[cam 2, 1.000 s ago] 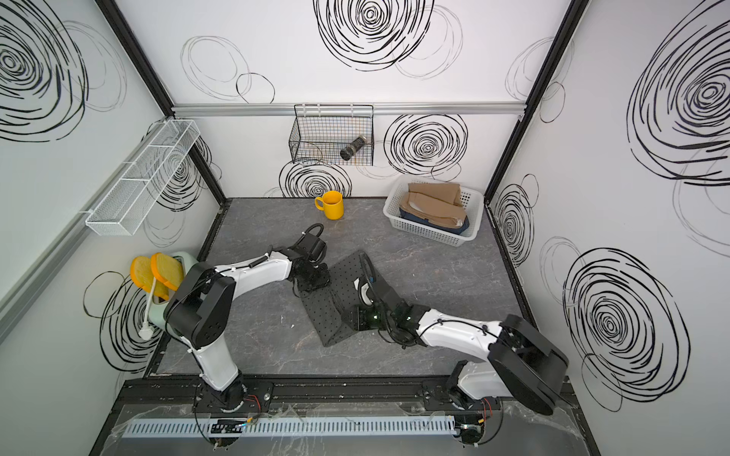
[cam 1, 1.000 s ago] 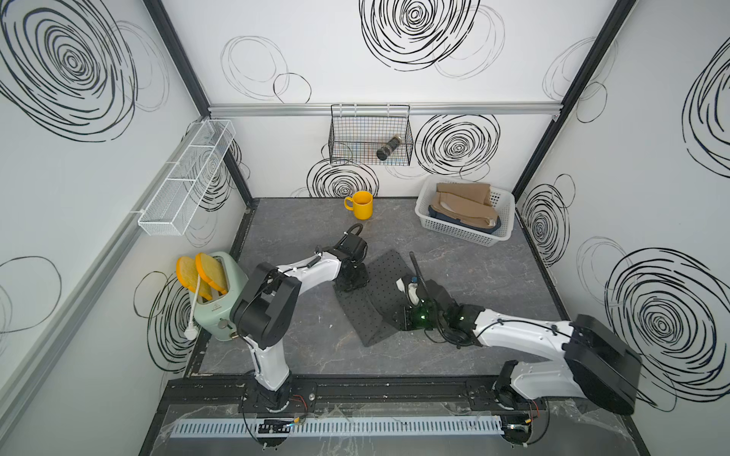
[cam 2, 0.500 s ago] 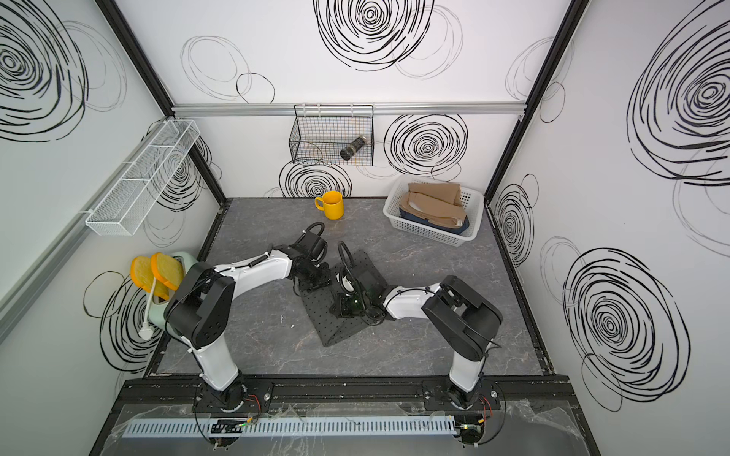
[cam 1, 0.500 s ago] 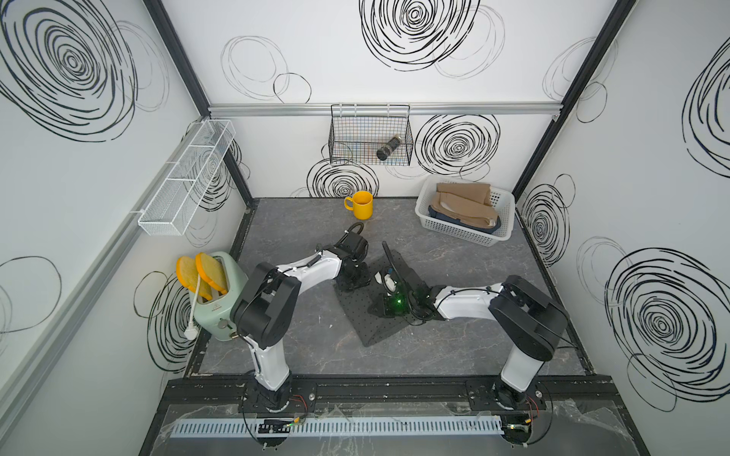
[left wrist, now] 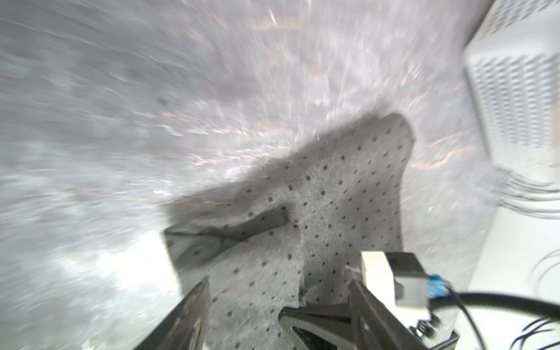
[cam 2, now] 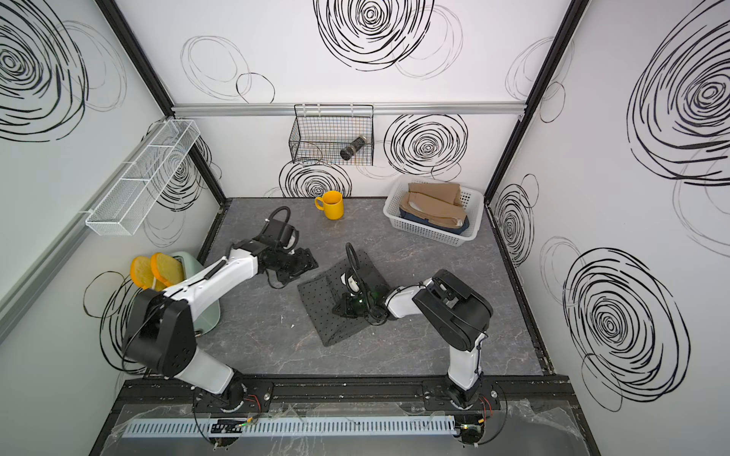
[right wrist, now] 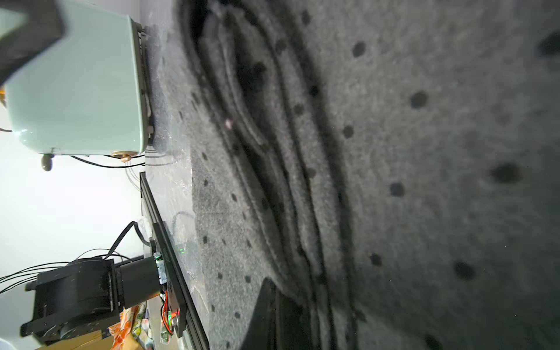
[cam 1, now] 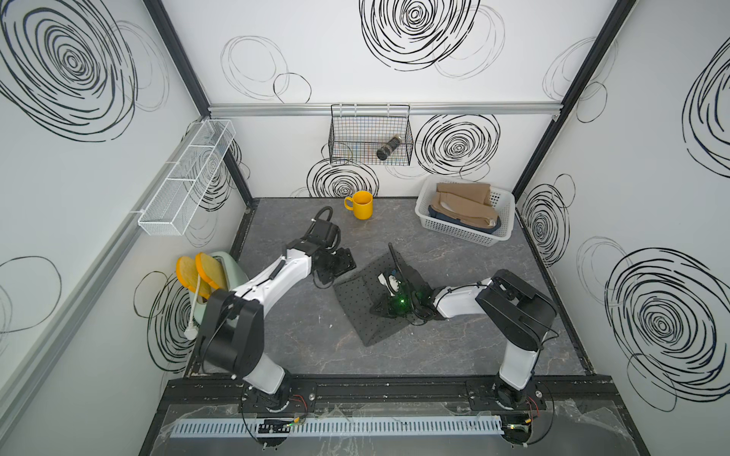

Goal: Roll up the skirts
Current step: Roll the skirt at the center of the board.

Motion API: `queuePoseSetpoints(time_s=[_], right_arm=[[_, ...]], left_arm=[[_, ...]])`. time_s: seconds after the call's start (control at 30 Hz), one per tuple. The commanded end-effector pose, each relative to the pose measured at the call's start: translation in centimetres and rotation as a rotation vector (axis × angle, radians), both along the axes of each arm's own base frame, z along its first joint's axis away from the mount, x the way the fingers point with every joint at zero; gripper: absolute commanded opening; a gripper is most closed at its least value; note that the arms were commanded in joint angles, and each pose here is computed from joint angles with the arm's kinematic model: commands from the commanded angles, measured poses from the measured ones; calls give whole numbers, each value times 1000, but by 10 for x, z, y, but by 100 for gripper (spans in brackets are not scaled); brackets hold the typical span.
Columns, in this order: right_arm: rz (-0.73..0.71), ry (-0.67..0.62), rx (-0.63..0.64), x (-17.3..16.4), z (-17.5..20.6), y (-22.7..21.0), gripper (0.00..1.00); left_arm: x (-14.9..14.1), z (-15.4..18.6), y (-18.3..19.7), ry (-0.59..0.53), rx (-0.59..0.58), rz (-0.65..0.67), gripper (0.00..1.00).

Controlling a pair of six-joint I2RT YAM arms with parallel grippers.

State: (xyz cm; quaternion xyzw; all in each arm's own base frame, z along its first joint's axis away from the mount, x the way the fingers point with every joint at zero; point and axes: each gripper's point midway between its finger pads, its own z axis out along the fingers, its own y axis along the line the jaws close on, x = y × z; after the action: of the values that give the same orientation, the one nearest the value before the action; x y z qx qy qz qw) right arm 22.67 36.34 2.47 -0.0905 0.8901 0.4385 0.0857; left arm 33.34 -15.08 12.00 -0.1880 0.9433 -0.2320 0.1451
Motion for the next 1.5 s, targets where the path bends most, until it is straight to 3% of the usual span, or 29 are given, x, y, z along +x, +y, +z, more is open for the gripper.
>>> queuePoseSetpoints(time_s=[0.0,0.2,0.37,0.47,0.57,0.73,0.8,1.0,1.1,1.2,1.33,1.47], right_arm=[[-36,104,-106,-13,-41,-25,0],[-32,122,-96,-14,-41,-29,0],[-35,126,-98,-14,-43,-33,0],[-39,131,-109,-15,-47,-35,0],[-39,135,-117,-15,-51,-35,0],[-47,130,-165,-16,-58,-40,0],[-48,132,-184,-18,-63,-41,0],[-29,118,-169,-20,-60,-28,0],[-22,112,-129,-20,-49,-20,1],[-49,99,-119,-15,-41,-26,3],[-64,115,-95,-12,-39,-28,3],[-91,126,-72,-11,-39,-35,5]], left_arm=[[-42,-20,-1,66,-46,-70,77],[-78,-44,-30,10,-232,-165,77],[-85,-64,-31,8,-245,-137,79],[-91,-81,-38,44,-285,-129,73],[-88,-93,-40,53,-281,-112,61],[-76,-93,-31,30,-221,-76,17],[-72,-80,-31,7,-211,-70,7],[-57,-10,-49,-76,-177,-73,9],[-49,10,-62,-56,-111,-95,7],[-39,5,-59,1,40,-91,0],[-34,-15,-77,111,32,-99,0],[-22,-25,-91,146,122,-92,0]])
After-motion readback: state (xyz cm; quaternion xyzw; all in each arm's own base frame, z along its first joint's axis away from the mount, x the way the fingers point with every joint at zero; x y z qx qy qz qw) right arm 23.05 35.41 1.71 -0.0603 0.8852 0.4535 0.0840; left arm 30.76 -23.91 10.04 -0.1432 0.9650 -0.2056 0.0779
